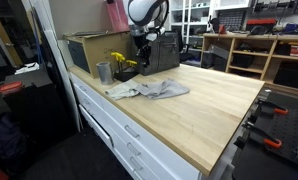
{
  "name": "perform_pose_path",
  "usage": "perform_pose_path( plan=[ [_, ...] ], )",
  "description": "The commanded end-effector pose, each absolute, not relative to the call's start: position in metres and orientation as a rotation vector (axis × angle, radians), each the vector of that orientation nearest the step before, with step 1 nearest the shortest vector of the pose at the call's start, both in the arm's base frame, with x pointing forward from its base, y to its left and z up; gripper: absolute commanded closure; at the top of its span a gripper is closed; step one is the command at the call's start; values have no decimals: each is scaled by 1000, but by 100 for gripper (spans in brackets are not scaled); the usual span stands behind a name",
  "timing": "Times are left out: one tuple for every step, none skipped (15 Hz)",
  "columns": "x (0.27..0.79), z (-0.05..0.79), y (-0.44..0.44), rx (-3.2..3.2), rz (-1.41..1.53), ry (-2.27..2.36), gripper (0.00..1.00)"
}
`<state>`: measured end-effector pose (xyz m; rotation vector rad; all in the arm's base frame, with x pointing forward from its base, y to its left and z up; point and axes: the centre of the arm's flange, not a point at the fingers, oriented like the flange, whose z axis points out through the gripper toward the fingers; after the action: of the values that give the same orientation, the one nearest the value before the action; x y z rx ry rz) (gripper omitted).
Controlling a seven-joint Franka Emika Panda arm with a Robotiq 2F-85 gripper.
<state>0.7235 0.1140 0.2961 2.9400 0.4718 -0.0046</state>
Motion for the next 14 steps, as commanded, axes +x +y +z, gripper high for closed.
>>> perform_pose_path(
  plan=[
    [731,325,66,2974,9,387,36],
    [735,329,46,2995,20,321,27],
    [737,329,15,3028,14,227,21],
    [737,330,-9,3050,8,156,12],
    [734,320,-41,3071,-4,73,6],
    [733,318,-63,3086,-13,7,1],
    [728,309,-88,3115,-32,-50,0],
    [723,300,-110,3137,-46,-108,0],
    [718,288,-128,3167,-63,-154,0],
    [713,280,-142,3192,-80,-193,0],
    [709,268,-151,3218,-99,-225,0],
    [706,257,-158,3238,-118,-256,0],
    [703,245,-161,3264,-135,-275,0],
    [701,234,-161,3285,-151,-300,0]
  ],
)
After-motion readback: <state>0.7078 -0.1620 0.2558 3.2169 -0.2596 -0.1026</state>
